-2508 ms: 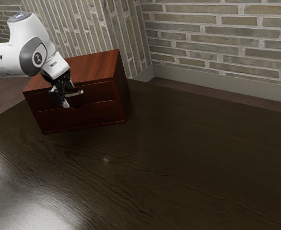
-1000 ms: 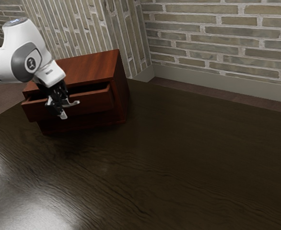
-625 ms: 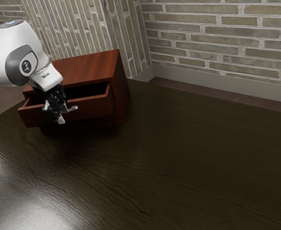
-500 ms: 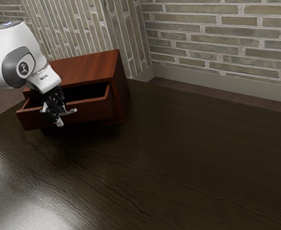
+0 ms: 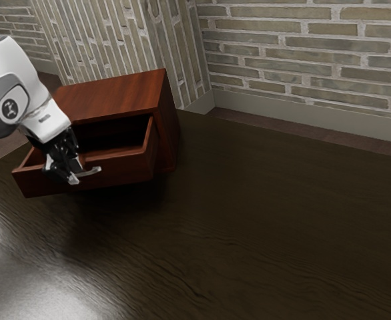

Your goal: Pull the drawer handle with one arm to open the drawer

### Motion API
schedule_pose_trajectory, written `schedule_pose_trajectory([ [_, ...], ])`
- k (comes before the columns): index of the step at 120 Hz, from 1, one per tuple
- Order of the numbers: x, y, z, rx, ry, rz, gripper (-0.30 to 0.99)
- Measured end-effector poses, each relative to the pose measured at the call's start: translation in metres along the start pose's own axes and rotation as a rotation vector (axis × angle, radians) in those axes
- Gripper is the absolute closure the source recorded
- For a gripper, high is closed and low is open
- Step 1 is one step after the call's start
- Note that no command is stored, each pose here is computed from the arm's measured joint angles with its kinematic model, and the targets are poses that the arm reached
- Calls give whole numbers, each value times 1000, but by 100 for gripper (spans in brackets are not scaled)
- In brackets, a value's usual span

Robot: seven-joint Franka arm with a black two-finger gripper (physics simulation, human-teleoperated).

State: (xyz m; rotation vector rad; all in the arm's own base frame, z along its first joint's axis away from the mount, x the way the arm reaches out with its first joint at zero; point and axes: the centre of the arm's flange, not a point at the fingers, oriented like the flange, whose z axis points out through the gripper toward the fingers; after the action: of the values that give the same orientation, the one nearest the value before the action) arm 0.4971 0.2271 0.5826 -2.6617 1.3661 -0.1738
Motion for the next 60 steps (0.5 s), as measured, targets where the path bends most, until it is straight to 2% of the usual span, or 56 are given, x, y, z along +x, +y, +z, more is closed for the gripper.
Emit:
schedule_pose_trajectory([
  [21,3,12,-19,33,4,6,42],
  [33,12,23,-46,80,13,22,39],
  [47,39,41,-98,145,24,65,32],
  [54,50,48,-124,148,33,77,24],
  [60,67,59,-135,108,57,102,19],
])
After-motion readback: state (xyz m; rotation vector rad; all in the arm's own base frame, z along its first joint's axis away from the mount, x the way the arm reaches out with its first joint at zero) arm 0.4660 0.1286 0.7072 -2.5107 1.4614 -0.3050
